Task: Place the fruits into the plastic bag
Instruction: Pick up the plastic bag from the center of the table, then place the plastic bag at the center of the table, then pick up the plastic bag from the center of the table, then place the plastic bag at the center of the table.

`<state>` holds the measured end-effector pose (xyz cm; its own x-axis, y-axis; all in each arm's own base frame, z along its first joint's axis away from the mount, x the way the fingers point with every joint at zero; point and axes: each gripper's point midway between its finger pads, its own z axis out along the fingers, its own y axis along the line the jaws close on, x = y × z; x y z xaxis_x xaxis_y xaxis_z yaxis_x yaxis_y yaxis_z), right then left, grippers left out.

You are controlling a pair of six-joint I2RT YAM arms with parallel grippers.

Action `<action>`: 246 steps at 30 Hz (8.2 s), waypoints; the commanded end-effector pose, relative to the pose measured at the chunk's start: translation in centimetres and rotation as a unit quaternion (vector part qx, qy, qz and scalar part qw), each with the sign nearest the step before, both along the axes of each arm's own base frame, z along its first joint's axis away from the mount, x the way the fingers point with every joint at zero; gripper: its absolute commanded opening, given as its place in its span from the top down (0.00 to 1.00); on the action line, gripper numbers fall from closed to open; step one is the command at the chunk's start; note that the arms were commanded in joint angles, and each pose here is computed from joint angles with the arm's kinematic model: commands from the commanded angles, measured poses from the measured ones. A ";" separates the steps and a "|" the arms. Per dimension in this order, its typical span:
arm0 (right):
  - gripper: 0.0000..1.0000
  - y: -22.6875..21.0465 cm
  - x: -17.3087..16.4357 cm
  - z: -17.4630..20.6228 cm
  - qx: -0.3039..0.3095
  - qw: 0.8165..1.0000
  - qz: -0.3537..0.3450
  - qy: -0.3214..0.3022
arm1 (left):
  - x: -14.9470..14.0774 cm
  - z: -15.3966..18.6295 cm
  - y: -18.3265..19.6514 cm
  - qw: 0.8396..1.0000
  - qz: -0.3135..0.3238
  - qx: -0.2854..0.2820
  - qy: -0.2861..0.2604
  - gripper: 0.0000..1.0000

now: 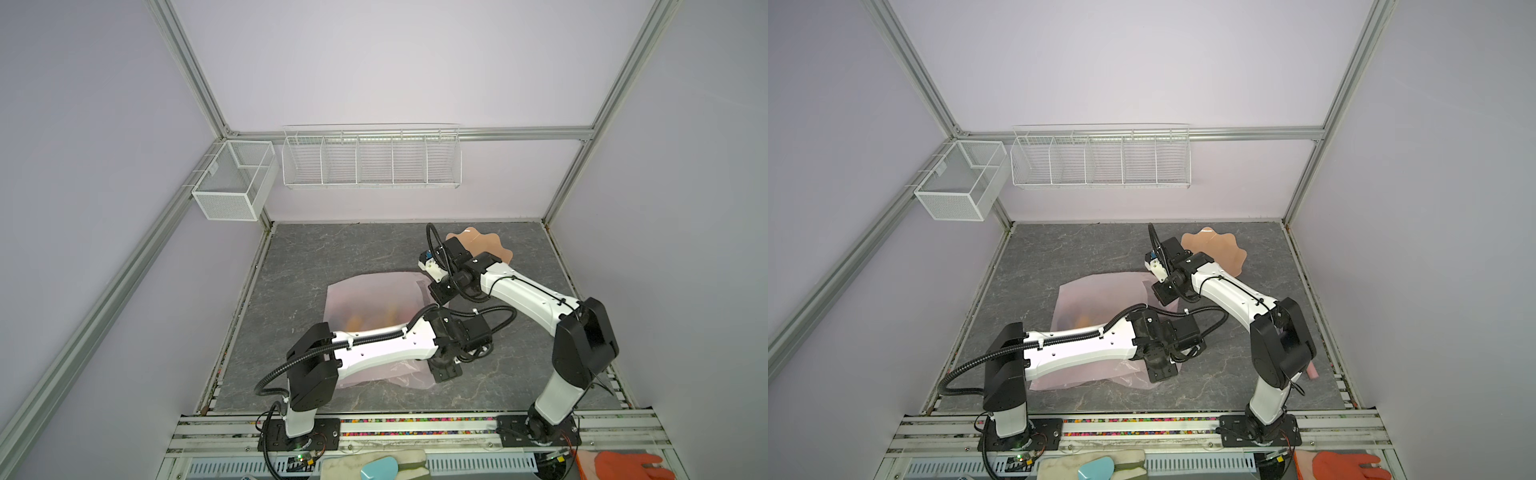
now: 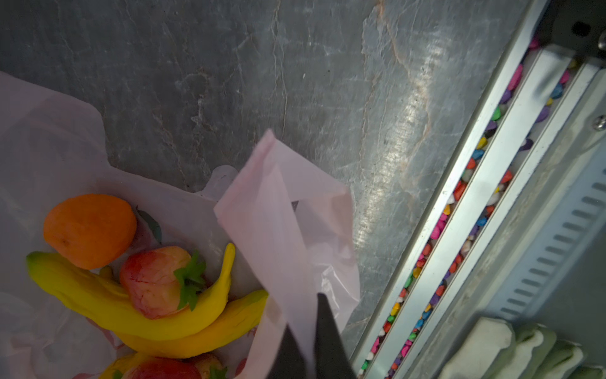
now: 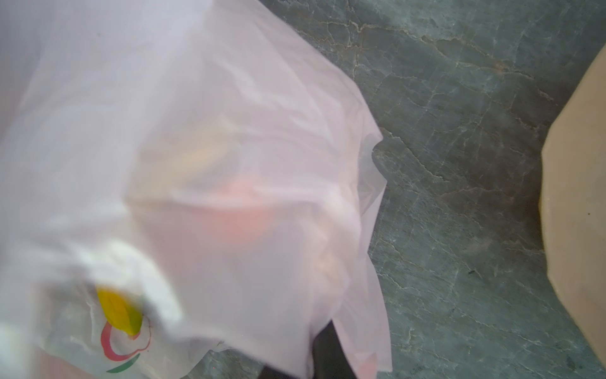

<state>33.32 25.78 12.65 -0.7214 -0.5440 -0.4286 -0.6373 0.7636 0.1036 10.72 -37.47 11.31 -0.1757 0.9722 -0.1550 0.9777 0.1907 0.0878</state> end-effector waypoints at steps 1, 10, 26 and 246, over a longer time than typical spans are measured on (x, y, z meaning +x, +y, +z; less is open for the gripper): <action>0.91 -0.5 -0.3 0.6 0.021 1.000 -0.016 0.015 | 0.2 2.6 0.1 0.999 0.009 -0.040 -0.015 1.00; 0.94 -3.3 0.7 4.4 0.056 0.993 -0.099 0.016 | 2.5 13.0 1.4 0.977 0.071 -0.174 -0.106 1.00; 0.94 -7.3 -0.3 24.3 0.198 0.944 -0.263 -0.002 | 9.8 30.9 15.1 0.840 0.211 -0.432 -0.251 1.00; 0.49 -8.9 5.4 16.1 0.259 0.930 -0.259 0.025 | 27.5 21.8 19.7 0.731 0.465 -0.497 -0.043 0.51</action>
<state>38.47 17.39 28.14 -0.8753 0.1411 -0.4625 -0.1735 0.8013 0.5726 37.96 -19.08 29.81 -0.7194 -0.0822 -0.6897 0.3821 0.7823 -0.4918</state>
